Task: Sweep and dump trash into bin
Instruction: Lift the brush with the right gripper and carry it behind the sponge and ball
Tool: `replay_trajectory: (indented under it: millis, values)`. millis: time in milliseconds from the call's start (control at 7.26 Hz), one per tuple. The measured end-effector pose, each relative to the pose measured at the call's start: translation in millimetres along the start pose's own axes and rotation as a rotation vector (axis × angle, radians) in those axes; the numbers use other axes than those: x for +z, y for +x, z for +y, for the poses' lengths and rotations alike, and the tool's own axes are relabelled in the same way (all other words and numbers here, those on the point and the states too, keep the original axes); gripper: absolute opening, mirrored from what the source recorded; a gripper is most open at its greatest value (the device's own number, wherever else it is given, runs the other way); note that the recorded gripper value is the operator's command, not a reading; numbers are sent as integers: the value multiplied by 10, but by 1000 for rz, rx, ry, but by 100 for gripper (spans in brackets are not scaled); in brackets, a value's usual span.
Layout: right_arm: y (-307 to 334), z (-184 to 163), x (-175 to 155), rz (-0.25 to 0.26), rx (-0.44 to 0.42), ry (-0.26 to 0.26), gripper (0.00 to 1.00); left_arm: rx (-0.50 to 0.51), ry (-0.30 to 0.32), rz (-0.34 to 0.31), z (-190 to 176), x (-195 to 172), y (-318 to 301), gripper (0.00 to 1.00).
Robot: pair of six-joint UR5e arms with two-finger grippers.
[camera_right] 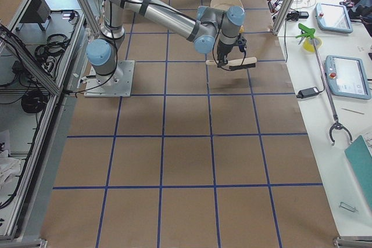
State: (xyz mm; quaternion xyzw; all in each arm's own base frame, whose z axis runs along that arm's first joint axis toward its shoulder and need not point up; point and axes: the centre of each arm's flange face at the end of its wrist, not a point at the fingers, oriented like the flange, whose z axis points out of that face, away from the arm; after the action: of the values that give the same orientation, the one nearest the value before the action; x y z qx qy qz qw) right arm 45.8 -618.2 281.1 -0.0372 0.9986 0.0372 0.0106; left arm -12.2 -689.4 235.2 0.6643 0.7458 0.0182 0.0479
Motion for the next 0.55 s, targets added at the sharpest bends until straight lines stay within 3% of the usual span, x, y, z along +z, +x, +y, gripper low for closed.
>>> replay_trajectory:
  millis: [275, 551]
  values:
    - [-722, -14, 132, -40, 26, -15, 0, 17, -25, 5, -87, -1, 18, 12]
    - [-1206, -102, 255, -47, 26, -35, 0, 22, -38, 5, -116, -7, 22, 12]
